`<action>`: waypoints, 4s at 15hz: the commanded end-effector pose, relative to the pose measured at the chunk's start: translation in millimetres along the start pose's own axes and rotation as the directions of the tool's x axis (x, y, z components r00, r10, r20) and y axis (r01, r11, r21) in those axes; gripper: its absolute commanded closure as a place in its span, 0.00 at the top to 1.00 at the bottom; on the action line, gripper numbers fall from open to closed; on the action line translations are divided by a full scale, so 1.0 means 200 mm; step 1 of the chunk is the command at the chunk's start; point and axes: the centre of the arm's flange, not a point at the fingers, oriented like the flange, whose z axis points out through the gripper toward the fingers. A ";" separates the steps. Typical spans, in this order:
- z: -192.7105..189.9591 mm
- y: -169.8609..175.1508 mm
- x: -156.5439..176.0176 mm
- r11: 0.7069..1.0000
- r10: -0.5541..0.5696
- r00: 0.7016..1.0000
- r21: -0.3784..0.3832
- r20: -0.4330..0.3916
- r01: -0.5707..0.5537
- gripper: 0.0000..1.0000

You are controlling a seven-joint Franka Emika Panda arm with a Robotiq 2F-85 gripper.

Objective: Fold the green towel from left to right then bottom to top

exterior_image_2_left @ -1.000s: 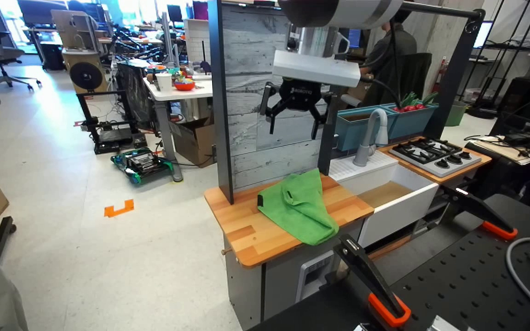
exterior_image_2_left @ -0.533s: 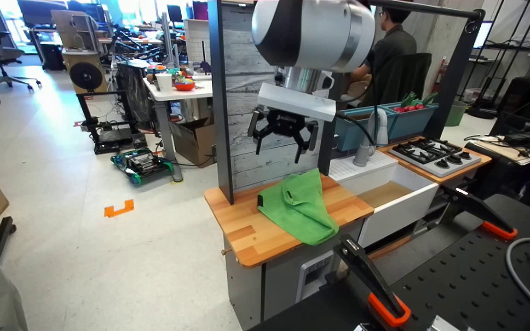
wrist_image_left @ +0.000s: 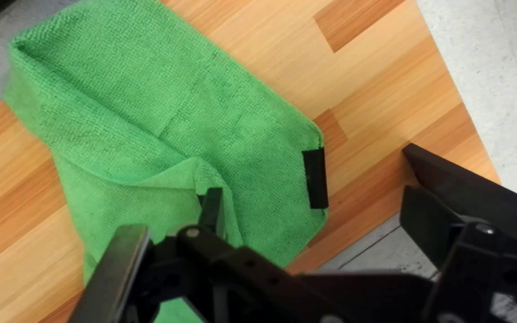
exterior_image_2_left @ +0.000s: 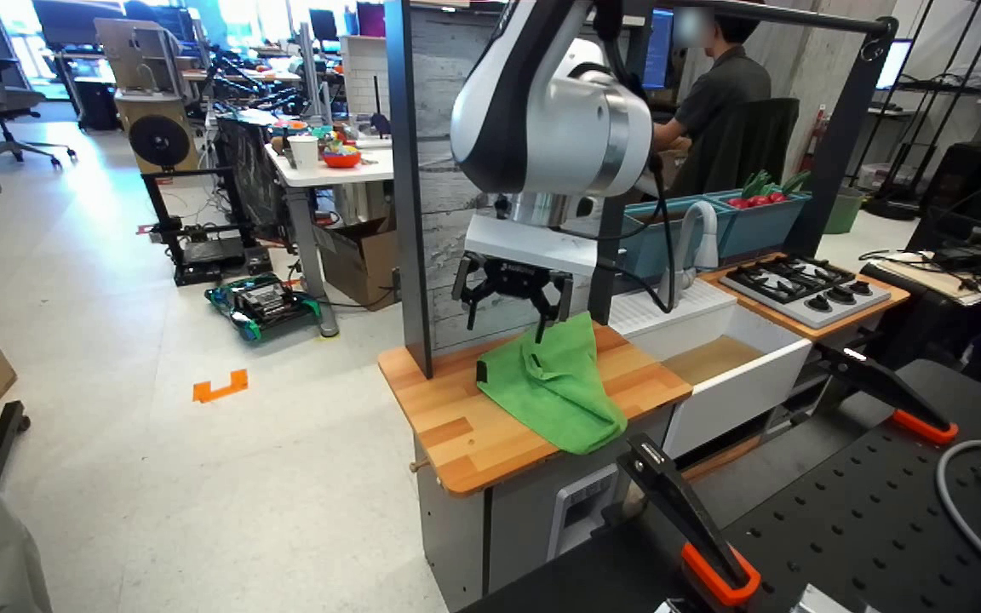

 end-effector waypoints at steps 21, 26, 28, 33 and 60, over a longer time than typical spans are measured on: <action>0.51 -0.26 0.14 0.980 0.011 0.999 -0.200 0.035 -0.004 0.74; 0.49 -0.29 0.15 0.978 -0.002 0.999 -0.206 0.032 0.008 0.36; 0.48 -0.29 0.16 0.978 -0.004 1.000 -0.207 0.030 0.010 0.20; 0.48 -0.30 0.16 0.977 -0.008 1.000 -0.211 0.030 0.015 0.00; 0.06 0.17 0.03 0.985 -0.041 0.999 -0.168 0.015 0.043 0.01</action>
